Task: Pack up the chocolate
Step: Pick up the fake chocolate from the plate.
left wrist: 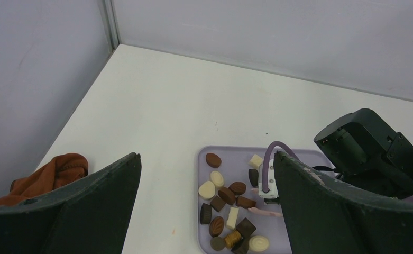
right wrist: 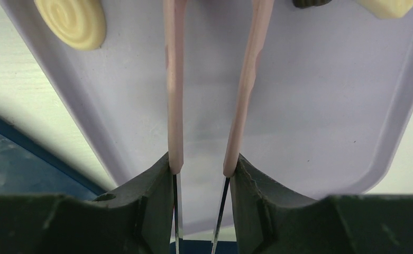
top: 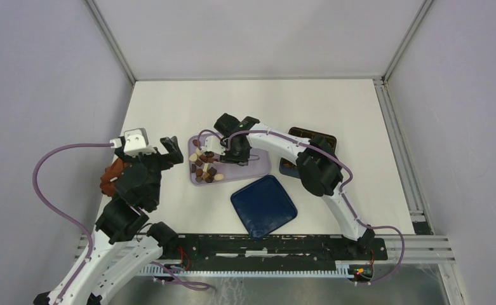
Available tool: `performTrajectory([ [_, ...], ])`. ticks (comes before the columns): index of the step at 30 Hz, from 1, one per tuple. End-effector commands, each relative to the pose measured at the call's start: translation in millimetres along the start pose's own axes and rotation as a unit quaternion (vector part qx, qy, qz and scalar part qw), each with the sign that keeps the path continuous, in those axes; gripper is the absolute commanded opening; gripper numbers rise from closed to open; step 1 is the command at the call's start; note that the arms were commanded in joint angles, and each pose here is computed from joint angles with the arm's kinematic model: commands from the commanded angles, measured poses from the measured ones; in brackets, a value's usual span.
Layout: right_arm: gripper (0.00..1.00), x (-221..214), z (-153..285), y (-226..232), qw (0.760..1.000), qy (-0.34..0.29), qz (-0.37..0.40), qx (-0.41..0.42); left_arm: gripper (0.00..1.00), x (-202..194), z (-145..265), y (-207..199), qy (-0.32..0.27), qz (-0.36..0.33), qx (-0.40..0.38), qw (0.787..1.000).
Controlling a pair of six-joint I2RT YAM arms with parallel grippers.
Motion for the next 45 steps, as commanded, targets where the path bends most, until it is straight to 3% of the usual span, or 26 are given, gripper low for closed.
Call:
performTrajectory([
  [1, 0.44, 11.6, 3.7, -8.4, 1.000, -0.020, -0.005, -0.004, 0.99, 1.2, -2.1, 0.4, -0.004, -0.017, -0.001, 1.000],
  [20, 0.41, 23.0, -4.9, -5.1, 1.000, -0.028, 0.000, 0.004, 0.99, 0.7, -3.6, 1.2, -0.004, -0.018, 0.001, 1.000],
  [29, 0.15, 22.3, 11.2, -8.2, 0.999, -0.036, -0.010, -0.014, 0.99, 0.7, -3.4, 1.6, -0.004, -0.018, 0.002, 1.000],
  [45, 0.04, 9.1, 100.2, 6.0, 0.987, -0.161, -0.015, -0.012, 0.99, 0.7, -3.1, 4.0, -0.008, -0.017, 0.007, 1.000],
])
Point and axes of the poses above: each gripper's point midway between its finger pads, its own z axis back along the fingers, its own y axis along the line the jaws close on, x = y × z, the point moved 5 cm from there along z, back along the fingers, and after that the axes turned 14 degrees about z, right-handed, at the moved point
